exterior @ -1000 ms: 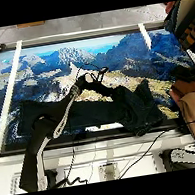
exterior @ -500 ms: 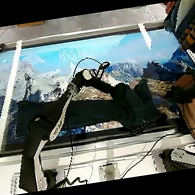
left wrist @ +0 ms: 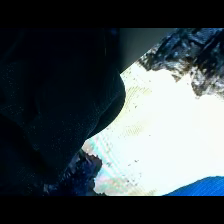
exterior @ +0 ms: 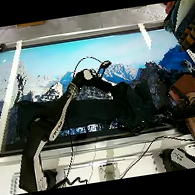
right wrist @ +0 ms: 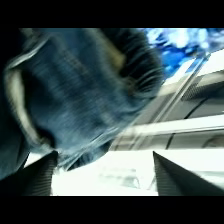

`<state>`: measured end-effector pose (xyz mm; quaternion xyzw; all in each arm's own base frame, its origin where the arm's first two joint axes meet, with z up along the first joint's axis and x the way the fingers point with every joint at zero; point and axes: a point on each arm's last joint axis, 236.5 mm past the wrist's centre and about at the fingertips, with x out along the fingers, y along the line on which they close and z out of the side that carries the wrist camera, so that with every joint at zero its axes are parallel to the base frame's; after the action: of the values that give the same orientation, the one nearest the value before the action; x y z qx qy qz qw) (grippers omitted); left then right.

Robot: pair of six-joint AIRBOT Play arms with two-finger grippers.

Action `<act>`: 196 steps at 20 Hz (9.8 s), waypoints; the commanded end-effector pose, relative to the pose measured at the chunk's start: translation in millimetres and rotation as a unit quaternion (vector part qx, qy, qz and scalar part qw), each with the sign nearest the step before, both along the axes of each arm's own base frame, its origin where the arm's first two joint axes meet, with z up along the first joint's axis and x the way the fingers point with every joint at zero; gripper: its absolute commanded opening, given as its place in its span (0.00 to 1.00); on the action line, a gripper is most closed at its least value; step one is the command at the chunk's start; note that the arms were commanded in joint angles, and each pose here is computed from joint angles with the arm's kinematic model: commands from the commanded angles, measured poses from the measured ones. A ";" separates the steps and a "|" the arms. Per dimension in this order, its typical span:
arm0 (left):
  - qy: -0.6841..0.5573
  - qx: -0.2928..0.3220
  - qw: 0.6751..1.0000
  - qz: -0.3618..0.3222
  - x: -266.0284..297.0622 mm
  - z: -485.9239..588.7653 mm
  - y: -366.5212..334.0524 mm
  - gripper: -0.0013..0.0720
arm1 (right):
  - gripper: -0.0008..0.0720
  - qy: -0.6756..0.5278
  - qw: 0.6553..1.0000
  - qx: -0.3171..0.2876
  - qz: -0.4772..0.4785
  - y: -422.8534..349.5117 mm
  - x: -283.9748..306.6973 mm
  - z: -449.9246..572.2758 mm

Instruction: Fold the clothes and pants, and hang the long-sleeved shirts on hangers.

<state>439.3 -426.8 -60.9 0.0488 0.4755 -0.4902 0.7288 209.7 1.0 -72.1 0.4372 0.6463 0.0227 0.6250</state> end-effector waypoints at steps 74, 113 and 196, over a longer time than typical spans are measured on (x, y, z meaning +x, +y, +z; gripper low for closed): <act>-0.260 0.186 0.902 0.290 162.0 194.7 412.3 0.05 | 0.06 -0.349 0.866 -0.346 -0.090 -74.1 89.9 131.7; 0.290 -0.009 0.879 0.378 88.4 10.9 277.7 0.90 | 0.59 -0.317 0.866 -0.364 -0.130 -97.5 92.3 72.3; 0.124 0.079 0.744 0.651 67.0 55.5 614.7 0.83 | 0.58 -0.336 0.855 -0.360 -0.161 -102.8 100.1 83.5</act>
<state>494.4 200.5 2.3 -0.2089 0.5418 0.1789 0.7942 309.6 -101.2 11.2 0.2474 0.2815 -0.1663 0.9121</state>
